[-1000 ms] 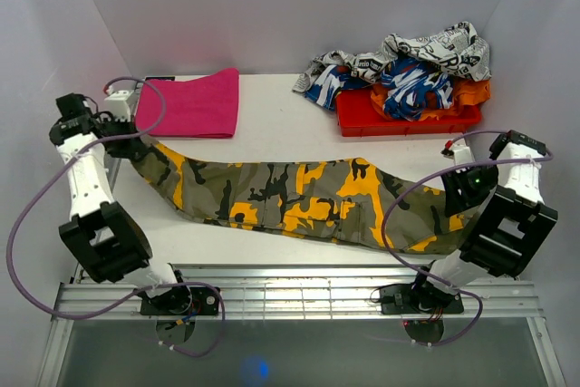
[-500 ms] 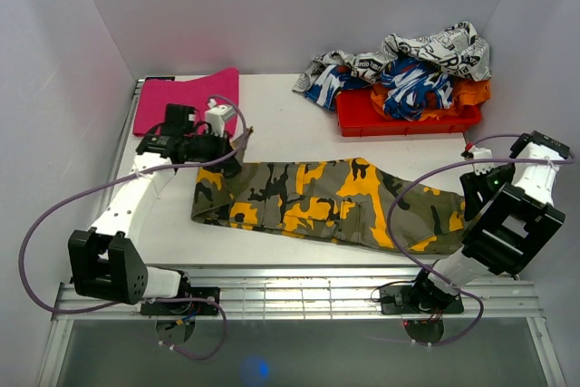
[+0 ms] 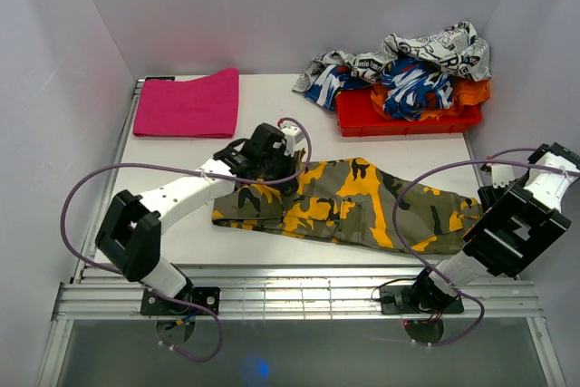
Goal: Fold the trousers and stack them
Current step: Fold the trousers
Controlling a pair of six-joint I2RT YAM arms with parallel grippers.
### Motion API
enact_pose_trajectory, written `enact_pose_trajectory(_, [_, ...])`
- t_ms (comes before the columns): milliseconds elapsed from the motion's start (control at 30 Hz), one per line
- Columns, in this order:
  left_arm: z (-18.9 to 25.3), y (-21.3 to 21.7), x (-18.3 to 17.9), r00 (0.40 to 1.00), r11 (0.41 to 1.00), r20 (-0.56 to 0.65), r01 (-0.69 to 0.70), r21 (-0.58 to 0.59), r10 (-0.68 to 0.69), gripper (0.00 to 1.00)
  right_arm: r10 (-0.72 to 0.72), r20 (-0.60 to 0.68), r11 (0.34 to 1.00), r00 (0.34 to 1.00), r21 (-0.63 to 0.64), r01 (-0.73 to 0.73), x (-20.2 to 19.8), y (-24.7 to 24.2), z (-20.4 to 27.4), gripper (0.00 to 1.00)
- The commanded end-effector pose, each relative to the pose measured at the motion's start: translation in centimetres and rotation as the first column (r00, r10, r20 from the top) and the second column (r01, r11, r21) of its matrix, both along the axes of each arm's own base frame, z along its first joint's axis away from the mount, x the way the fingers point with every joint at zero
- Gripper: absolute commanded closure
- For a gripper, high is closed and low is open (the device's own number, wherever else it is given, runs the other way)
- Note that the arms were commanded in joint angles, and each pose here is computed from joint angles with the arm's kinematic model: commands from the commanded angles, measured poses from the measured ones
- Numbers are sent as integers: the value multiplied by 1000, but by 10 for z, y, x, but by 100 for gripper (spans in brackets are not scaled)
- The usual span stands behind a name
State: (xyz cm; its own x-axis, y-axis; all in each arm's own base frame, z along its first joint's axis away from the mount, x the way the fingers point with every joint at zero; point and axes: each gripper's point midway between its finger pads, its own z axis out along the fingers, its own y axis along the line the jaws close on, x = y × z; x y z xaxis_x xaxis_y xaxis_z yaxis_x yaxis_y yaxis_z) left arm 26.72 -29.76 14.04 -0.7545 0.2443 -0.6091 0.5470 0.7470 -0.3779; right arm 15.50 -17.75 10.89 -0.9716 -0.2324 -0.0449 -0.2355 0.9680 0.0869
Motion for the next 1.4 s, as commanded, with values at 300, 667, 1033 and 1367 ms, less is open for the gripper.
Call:
enact_pose_trajectory(300, [-6, -58, -8, 997, 997, 22, -71, -7, 71, 100, 30, -43, 999, 999, -21, -31, -18, 2, -1, 43])
enact_pose_trajectory(667, [-3, -81, -15, 999, 999, 20, -46, -24, 46, 100, 30, -48, 1000, 998, 0, -30, -25, 11, -8, 43])
enact_pose_trajectory(1033, [-9, -101, -21, 1000, 999, -7, -16, -30, 16, 100, 37, -49, 999, 998, 2, -37, -27, 14, -11, 43])
enact_pose_trajectory(1367, [9, -108, -36, 995, 993, 17, 94, -78, -93, 33, 29, -56, 999, 998, 17, -28, -25, 14, -14, 43])
